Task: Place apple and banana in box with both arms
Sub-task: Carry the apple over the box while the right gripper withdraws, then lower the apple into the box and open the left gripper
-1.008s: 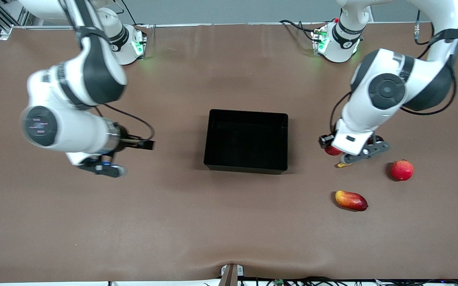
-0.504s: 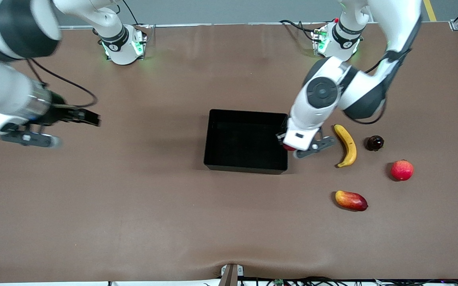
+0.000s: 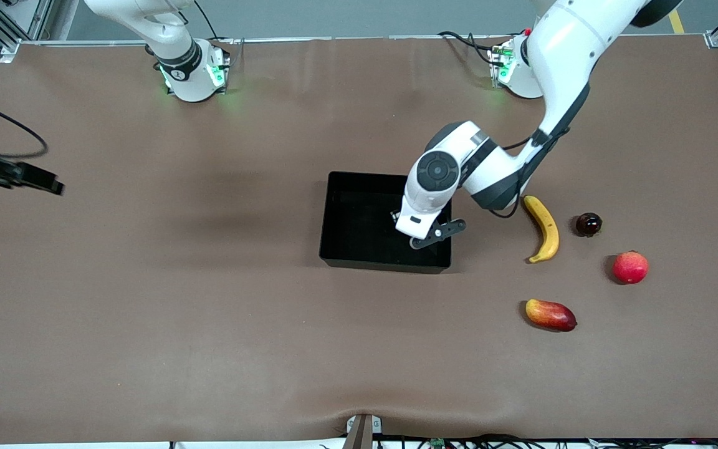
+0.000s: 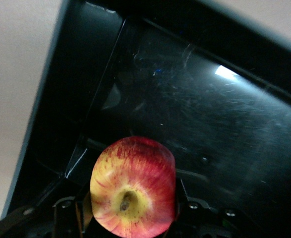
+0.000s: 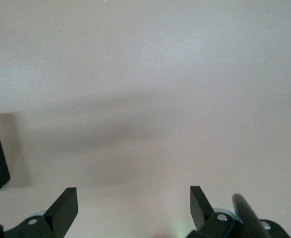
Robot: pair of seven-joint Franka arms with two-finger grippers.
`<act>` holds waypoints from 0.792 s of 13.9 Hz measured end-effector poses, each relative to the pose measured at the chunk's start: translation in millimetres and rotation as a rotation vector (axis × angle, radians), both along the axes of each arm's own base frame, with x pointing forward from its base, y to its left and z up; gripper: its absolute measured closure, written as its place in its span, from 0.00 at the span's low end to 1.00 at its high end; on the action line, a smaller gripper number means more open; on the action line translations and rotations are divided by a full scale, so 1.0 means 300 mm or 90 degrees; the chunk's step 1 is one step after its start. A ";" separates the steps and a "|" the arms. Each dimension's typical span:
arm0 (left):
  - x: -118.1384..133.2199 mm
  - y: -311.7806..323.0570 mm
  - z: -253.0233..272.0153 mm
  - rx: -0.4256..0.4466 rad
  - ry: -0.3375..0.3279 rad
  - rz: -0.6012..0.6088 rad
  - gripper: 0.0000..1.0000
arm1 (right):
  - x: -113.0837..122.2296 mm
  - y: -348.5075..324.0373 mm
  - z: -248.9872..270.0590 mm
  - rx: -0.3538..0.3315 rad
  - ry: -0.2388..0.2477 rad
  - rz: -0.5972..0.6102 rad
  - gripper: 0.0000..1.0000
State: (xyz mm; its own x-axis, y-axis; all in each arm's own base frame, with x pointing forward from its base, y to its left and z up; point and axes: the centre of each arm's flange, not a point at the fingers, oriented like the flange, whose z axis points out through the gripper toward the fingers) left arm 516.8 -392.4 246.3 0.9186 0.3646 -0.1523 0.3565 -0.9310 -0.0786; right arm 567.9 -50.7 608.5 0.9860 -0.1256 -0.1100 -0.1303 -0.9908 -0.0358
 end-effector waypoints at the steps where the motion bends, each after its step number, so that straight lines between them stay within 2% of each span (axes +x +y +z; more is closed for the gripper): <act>1: -0.003 0.007 -0.046 0.007 0.010 -0.003 0.36 | -0.037 -0.014 0.048 0.005 -0.004 0.006 0.00; 4: -0.011 0.008 -0.122 0.011 0.028 -0.007 0.35 | -0.131 -0.011 0.161 0.012 -0.016 0.016 0.00; 6: 0.003 0.003 -0.101 0.006 0.019 -0.007 0.20 | -0.165 -0.001 0.167 0.017 0.011 0.021 0.00; 7: 0.024 0.010 -0.077 0.004 0.007 -0.005 0.09 | -0.167 0.009 0.160 0.017 0.017 0.024 0.00; 8: 0.061 0.031 -0.029 -0.001 -0.013 -0.006 0.01 | -0.163 0.027 0.153 0.017 0.018 0.031 0.00; 11: 0.238 0.230 0.265 -0.011 -0.082 0.007 0.00 | -0.152 0.066 0.145 0.015 0.014 0.044 0.00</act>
